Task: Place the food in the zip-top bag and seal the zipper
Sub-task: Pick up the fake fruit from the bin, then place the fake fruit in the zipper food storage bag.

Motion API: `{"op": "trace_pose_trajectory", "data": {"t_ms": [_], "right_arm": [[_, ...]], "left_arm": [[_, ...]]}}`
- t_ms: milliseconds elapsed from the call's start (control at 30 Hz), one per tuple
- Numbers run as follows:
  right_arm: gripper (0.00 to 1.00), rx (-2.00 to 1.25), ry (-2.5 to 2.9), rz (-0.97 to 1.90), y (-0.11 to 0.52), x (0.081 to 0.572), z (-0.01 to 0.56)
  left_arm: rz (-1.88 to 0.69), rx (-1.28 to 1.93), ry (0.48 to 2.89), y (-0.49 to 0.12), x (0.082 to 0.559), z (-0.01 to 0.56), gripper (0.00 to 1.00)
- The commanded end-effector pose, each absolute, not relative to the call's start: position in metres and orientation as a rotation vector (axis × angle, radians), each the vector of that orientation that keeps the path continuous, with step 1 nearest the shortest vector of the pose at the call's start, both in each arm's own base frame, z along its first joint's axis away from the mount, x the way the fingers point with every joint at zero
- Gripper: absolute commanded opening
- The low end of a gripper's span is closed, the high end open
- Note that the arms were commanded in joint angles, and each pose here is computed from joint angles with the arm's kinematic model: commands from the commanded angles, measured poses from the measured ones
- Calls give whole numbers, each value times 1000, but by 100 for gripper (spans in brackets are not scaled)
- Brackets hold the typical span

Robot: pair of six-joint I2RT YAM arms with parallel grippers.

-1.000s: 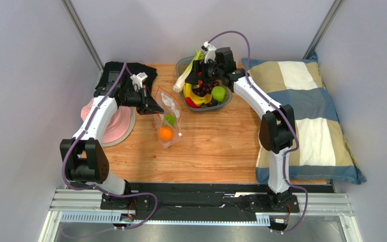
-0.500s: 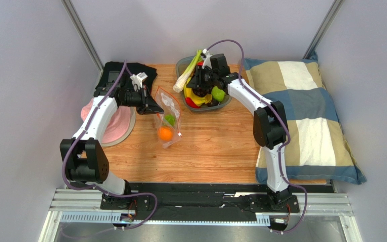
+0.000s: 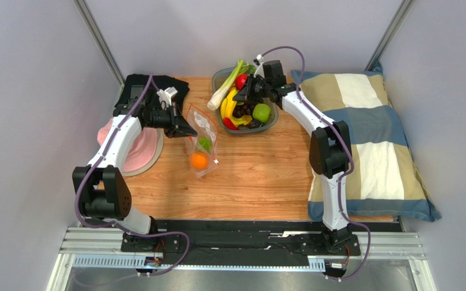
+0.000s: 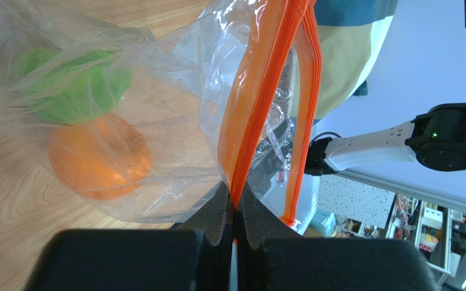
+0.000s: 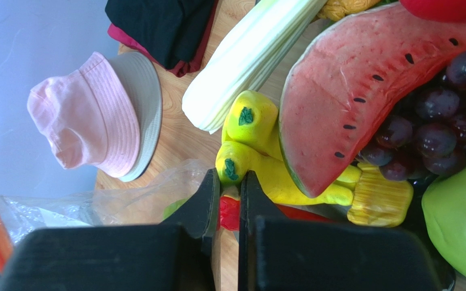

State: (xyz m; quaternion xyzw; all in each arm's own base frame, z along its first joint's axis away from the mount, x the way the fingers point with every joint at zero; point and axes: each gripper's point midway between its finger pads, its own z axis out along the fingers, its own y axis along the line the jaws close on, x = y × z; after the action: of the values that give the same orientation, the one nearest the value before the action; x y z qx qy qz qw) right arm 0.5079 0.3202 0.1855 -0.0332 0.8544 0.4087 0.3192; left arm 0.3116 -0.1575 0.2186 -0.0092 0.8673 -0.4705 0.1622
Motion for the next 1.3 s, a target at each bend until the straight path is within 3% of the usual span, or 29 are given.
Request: {"op": "trace_pose_trajectory", "data": {"t_ms": [0, 533, 1000, 1267], "right_arm": [[0, -66, 2110, 1188, 314, 502, 263], [0, -7, 1966, 1379, 300, 503, 323], [0, -62, 1875, 1666, 298, 429, 393], [0, -308, 1748, 1854, 308, 367, 428]], "left_arm": [[-1342, 33, 2434, -159, 317, 232, 0], [-1352, 47, 2425, -160, 318, 235, 0], [-1387, 57, 2407, -163, 319, 237, 0], [-1432, 105, 2382, -166, 315, 240, 0]]}}
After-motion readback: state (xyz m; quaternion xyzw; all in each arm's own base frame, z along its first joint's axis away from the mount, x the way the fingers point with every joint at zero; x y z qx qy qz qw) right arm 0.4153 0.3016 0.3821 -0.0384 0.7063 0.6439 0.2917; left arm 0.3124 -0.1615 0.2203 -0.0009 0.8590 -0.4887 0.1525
